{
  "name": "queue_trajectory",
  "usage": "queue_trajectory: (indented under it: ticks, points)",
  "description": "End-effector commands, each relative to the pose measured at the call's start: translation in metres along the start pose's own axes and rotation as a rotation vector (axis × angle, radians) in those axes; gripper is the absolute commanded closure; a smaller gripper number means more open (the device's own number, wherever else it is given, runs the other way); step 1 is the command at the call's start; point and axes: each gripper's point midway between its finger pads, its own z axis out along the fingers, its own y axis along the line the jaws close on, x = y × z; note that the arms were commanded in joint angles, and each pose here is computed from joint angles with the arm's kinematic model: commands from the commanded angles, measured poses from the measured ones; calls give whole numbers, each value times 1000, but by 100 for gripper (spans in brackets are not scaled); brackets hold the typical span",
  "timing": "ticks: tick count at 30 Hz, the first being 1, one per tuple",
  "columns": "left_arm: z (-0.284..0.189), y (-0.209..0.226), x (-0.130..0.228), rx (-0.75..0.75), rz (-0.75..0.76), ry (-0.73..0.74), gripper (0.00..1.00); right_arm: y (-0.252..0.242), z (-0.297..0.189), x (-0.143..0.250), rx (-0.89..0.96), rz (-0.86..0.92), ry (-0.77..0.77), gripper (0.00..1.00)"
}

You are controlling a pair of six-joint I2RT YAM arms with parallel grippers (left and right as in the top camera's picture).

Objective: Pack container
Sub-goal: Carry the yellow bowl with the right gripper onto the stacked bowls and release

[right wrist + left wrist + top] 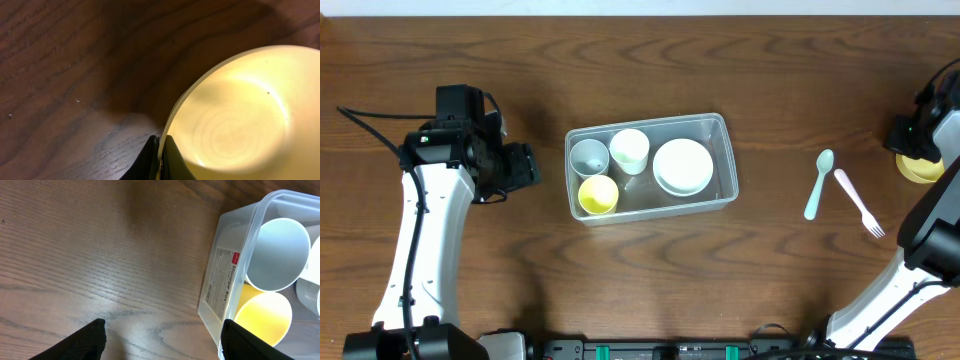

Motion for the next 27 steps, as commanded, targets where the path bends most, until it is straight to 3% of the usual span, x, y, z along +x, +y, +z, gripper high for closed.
queue_trajectory:
  ticks: [1, 9, 15, 21, 27]
  points:
    - [-1, 0, 0, 5, 6, 0, 26, 19, -16, -4, -64, -12, -19, 99]
    - [-1, 0, 0, 4, 6, 1, 26, 72, -101, -29, -187, -101, -177, 99]
    - [-1, 1, 0, 1, 6, 0, 26, 153, -202, -24, -294, -343, -352, 99]
    - [-1, 1, 1, 2, 6, 1, 26, 258, -286, 42, -441, -697, -446, 99]
    - [-1, 1, 2, 0, 5, 8, 26, 331, -310, 135, -567, -956, -358, 99]
